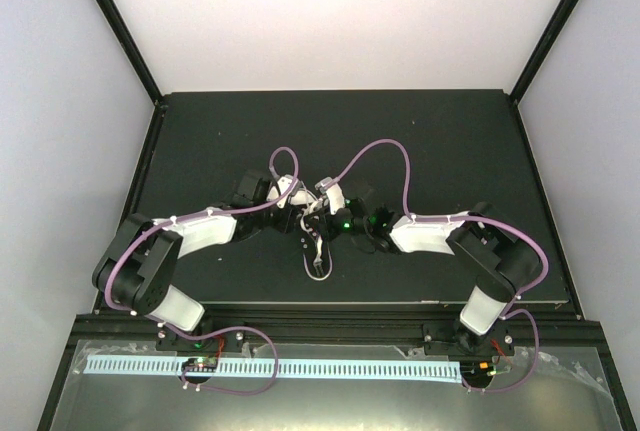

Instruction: Tie the shoes

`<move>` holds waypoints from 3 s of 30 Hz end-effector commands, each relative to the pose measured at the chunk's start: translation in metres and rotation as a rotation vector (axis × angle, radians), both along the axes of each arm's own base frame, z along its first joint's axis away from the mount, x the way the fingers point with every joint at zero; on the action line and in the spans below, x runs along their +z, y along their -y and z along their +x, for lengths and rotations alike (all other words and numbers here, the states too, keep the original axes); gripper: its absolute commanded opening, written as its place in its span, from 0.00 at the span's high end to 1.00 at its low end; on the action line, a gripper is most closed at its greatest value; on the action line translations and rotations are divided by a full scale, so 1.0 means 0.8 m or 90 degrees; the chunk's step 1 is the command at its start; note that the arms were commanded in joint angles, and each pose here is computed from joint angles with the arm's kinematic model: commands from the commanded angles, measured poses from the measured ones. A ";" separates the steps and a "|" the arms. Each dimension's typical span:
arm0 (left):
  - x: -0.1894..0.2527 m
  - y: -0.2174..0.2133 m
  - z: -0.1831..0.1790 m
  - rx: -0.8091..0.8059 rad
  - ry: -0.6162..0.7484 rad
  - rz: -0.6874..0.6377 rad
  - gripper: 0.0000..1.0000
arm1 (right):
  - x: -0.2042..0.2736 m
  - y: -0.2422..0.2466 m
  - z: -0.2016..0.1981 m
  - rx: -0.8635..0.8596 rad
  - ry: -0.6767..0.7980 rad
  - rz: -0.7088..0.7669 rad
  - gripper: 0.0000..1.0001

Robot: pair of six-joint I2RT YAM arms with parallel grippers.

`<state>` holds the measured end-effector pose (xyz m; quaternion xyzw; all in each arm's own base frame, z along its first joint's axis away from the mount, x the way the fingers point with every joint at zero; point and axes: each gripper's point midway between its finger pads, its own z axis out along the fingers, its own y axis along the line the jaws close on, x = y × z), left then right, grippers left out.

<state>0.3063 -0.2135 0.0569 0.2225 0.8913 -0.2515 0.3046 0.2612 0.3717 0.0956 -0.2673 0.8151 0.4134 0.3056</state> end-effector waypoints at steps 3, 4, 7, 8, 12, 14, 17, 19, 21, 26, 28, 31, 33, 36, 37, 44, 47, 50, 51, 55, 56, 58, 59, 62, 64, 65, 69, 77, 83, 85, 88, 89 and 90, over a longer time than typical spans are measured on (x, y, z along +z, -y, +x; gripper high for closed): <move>0.016 0.014 0.019 -0.014 0.052 0.016 0.70 | 0.006 -0.005 0.007 0.000 0.011 0.008 0.98; 0.016 0.015 0.018 -0.014 0.055 0.022 0.72 | 0.005 -0.005 0.006 0.000 0.010 0.008 0.98; 0.014 0.015 0.018 -0.010 0.061 0.041 0.81 | 0.006 -0.005 0.007 -0.001 0.010 0.009 0.98; 0.014 0.016 0.019 -0.008 0.059 0.045 0.85 | 0.006 -0.005 0.006 -0.001 0.010 0.009 0.99; 0.013 0.012 0.021 0.017 0.047 0.048 0.98 | 0.008 -0.003 0.006 -0.004 0.011 0.009 0.98; 0.014 0.008 0.020 0.037 0.041 0.050 0.98 | 0.010 -0.001 0.006 -0.005 0.013 0.009 0.98; 0.020 -0.004 0.018 0.075 0.043 0.048 0.98 | 0.014 0.002 0.004 -0.006 0.012 0.009 0.98; 0.028 -0.012 0.014 0.104 0.046 0.037 0.98 | 0.018 0.004 0.001 -0.006 0.012 0.009 0.98; 0.035 -0.022 0.006 0.134 0.043 0.024 0.98 | 0.022 0.008 -0.003 -0.007 0.007 0.009 0.94; 0.043 -0.049 -0.020 0.201 0.026 0.005 0.98 | 0.028 0.027 -0.022 -0.015 -0.011 0.016 0.67; 0.040 -0.059 -0.030 0.218 0.018 0.002 0.98 | 0.025 0.037 -0.030 -0.023 -0.022 0.013 0.61; 0.039 -0.074 -0.044 0.247 0.002 0.010 0.98 | 0.025 0.056 -0.038 -0.047 -0.033 -0.003 0.42; 0.040 -0.087 -0.053 0.274 -0.009 0.016 0.98 | 0.027 0.073 -0.037 -0.083 -0.034 -0.023 0.31; 0.048 -0.107 -0.063 0.313 -0.009 0.022 0.98 | 0.033 0.102 -0.022 -0.158 -0.034 -0.062 0.23; 0.054 -0.114 -0.065 0.325 -0.005 0.018 0.98 | 0.037 0.109 -0.016 -0.177 -0.038 -0.069 0.22; 0.060 -0.144 -0.086 0.385 -0.026 0.009 0.98 | 0.042 0.110 0.036 -0.227 -0.081 -0.114 0.20; 0.062 -0.144 -0.089 0.381 -0.020 -0.007 0.98 | 0.037 0.088 0.060 -0.211 -0.089 -0.140 0.22; 0.062 -0.140 -0.091 0.366 -0.021 -0.017 0.98 | 0.024 0.065 0.082 -0.193 -0.100 -0.165 0.25; 0.061 -0.138 -0.092 0.361 -0.023 -0.018 0.98 | 0.020 0.057 0.088 -0.186 -0.104 -0.170 0.27; 0.061 -0.131 -0.096 0.341 -0.033 -0.030 0.98 | 0.003 0.030 0.111 -0.169 -0.125 -0.181 0.34; 0.063 -0.129 -0.095 0.337 -0.032 -0.036 0.99 | 0.002 0.024 0.116 -0.166 -0.127 -0.181 0.35; 0.065 -0.126 -0.095 0.331 -0.029 -0.045 0.98 | -0.011 0.014 0.123 -0.159 -0.141 -0.185 0.38; 0.067 -0.125 -0.094 0.328 -0.028 -0.049 0.98 | -0.015 0.008 0.126 -0.155 -0.150 -0.186 0.39; 0.068 -0.121 -0.095 0.320 -0.030 -0.058 0.98 | -0.027 -0.006 0.134 -0.144 -0.176 -0.192 0.48; 0.068 -0.118 -0.094 0.315 -0.033 -0.063 0.98 | -0.033 -0.011 0.139 -0.147 -0.186 -0.193 0.52; 0.068 -0.117 -0.094 0.313 -0.034 -0.065 0.98 | -0.037 -0.012 0.141 -0.149 -0.190 -0.193 0.54; 0.069 -0.116 -0.095 0.308 -0.035 -0.063 0.99 | -0.044 -0.019 0.143 -0.148 -0.205 -0.188 0.68; 0.063 -0.119 -0.095 0.325 -0.041 -0.067 0.98 | -0.021 -0.001 0.148 -0.187 -0.173 -0.180 0.98; 0.057 -0.140 -0.088 0.382 -0.039 -0.057 0.98 | 0.062 0.093 0.170 -0.304 -0.100 -0.118 0.98; 0.057 -0.151 -0.083 0.409 -0.032 -0.056 0.98 | 0.081 0.136 0.171 -0.345 -0.081 -0.105 0.98; 0.059 -0.169 -0.076 0.451 -0.022 -0.063 0.98 | 0.093 0.201 0.168 -0.406 -0.066 -0.114 0.98; 0.060 -0.177 -0.074 0.468 -0.020 -0.064 0.98 | 0.095 0.220 0.166 -0.425 -0.063 -0.118 0.98; 0.060 -0.184 -0.072 0.484 -0.020 -0.064 0.98 | 0.095 0.241 0.163 -0.445 -0.061 -0.121 0.98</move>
